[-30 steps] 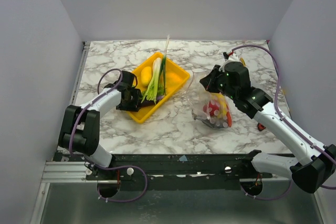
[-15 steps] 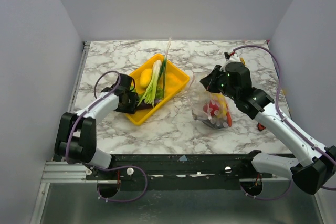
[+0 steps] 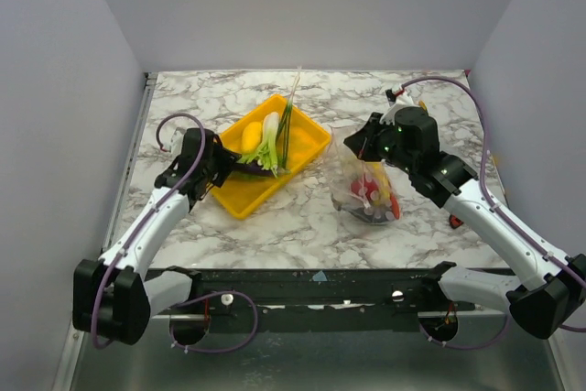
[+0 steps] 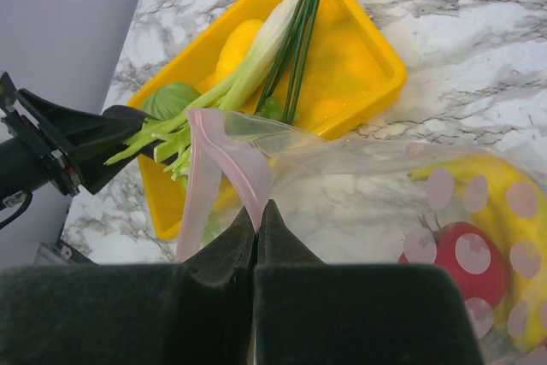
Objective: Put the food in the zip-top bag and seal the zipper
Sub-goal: Adjust the fake vegetable in the bin.
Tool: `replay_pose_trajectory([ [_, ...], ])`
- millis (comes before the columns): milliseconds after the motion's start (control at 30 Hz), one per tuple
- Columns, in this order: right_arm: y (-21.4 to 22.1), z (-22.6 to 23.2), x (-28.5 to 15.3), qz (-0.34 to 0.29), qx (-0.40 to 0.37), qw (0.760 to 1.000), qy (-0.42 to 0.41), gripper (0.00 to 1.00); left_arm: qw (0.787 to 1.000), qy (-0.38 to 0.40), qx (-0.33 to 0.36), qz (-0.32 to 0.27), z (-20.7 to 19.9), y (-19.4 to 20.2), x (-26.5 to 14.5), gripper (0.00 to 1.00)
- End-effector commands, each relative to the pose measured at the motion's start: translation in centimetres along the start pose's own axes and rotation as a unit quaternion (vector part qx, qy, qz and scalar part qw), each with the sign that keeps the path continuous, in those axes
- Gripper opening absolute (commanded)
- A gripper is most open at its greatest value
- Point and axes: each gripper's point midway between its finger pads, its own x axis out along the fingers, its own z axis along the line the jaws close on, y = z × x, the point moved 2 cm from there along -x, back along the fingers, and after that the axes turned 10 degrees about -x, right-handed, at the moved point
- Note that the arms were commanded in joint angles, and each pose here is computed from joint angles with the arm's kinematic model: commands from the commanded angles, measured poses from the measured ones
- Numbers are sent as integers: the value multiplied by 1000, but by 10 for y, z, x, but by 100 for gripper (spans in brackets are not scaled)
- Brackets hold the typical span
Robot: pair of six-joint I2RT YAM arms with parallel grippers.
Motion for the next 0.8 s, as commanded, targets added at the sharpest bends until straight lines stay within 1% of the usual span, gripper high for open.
replay_pose_trajectory([
  [0, -14, 17, -2, -21, -28, 998, -55, 1, 987, 134, 84, -3, -29, -3, -34, 33],
  [67, -15, 19, 0, -23, -29, 997, -61, 1, 975, 191, 117, -8, -42, -3, -52, 32],
  [100, -15, 21, 0, -23, -27, 997, -64, 1, 966, 219, 136, 0, -47, 1, -63, 31],
  [167, -17, 23, 2, -21, -24, 997, -68, 1, 959, 242, 150, -1, -49, 2, -77, 34],
  [200, -17, 23, 4, -19, -23, 997, -67, 1, 957, 246, 154, -4, -49, 0, -82, 36],
  [267, -17, 23, 5, -16, -24, 997, -65, 1, 955, 244, 165, -17, -50, -5, -89, 37],
  [333, -18, 23, 6, -21, -24, 997, -64, 1, 950, 250, 184, -32, -52, -9, -89, 42],
  [367, -19, 22, 6, -23, -24, 998, -62, 1, 947, 256, 189, -32, -54, -9, -86, 42],
  [433, -19, 20, 7, -23, -25, 998, -57, 1, 944, 259, 204, -11, -61, -5, -72, 36],
  [467, -19, 20, 7, -22, -24, 998, -54, 1, 943, 248, 220, 0, -65, -3, -60, 34],
  [567, -20, 18, 8, -19, -20, 999, -45, 1, 940, 206, 268, 44, -76, 4, -29, 37],
  [633, -20, 18, 7, -19, -17, 999, -44, 1, 938, 170, 288, 92, -72, 10, -9, 37],
  [667, -21, 18, 7, -19, -16, 999, -45, 1, 938, 146, 294, 111, -63, 14, 3, 37],
  [767, -20, 20, 7, -17, -14, 999, -49, 1, 934, 92, 314, 144, -38, 17, 27, 39],
])
